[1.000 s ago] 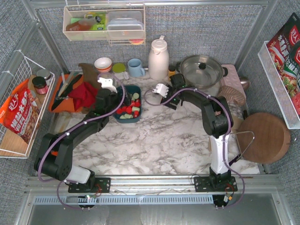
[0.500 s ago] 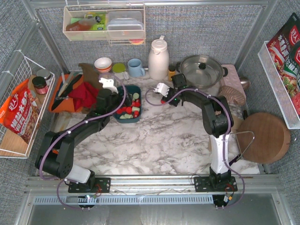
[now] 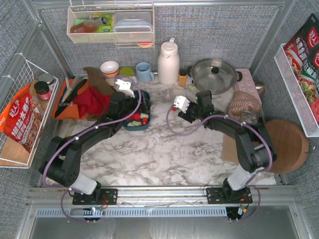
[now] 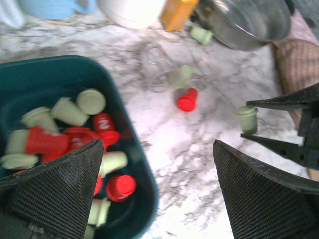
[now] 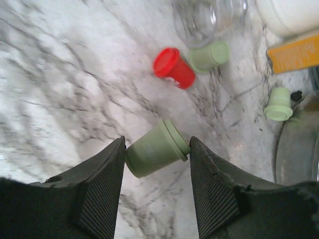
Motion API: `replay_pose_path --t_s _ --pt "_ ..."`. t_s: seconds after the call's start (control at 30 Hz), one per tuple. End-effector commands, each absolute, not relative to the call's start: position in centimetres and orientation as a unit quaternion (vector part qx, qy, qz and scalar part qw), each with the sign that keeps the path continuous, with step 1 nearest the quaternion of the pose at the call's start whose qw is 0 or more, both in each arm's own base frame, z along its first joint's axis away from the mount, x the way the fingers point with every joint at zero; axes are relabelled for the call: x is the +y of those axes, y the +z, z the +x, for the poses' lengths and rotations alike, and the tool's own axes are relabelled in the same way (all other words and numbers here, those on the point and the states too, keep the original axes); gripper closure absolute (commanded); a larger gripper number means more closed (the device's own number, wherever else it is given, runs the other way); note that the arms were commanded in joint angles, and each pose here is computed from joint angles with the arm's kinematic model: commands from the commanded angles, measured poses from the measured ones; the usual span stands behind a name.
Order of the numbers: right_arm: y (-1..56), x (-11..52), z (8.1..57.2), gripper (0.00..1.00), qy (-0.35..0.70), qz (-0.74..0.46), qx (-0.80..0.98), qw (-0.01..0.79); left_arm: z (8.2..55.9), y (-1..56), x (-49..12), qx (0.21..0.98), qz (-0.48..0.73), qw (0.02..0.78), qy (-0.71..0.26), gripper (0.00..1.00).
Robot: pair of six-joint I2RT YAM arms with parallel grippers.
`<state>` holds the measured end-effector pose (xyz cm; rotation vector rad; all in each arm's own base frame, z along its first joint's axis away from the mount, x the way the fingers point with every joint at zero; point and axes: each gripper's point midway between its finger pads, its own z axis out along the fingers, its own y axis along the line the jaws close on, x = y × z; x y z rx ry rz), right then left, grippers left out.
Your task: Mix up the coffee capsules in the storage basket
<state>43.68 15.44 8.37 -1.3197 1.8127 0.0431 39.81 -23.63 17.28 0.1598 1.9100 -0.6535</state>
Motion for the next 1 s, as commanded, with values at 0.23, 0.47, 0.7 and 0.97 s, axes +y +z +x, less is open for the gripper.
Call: replay_pose_path --t_s 0.23,0.47,0.7,0.97 --pt "22.5 21.4 38.3 0.61 0.134 -0.426 0.497 0.744 35.6 21.1 -31.9 0.73 0.155 0.502 -0.437 0.01" --pt "24.9 22.4 36.0 0.61 0.131 -0.413 0.459 0.775 32.7 24.1 -33.8 0.677 0.177 0.49 -0.52 0.02" --pt "26.1 23.2 34.5 0.61 0.137 -0.416 0.441 0.783 31.0 24.8 -35.0 0.654 0.197 0.483 -0.548 0.1" --pt "26.5 23.9 33.1 0.61 0.15 -0.426 0.44 0.776 30.2 25.1 -35.9 0.634 0.206 0.478 -0.573 0.17"
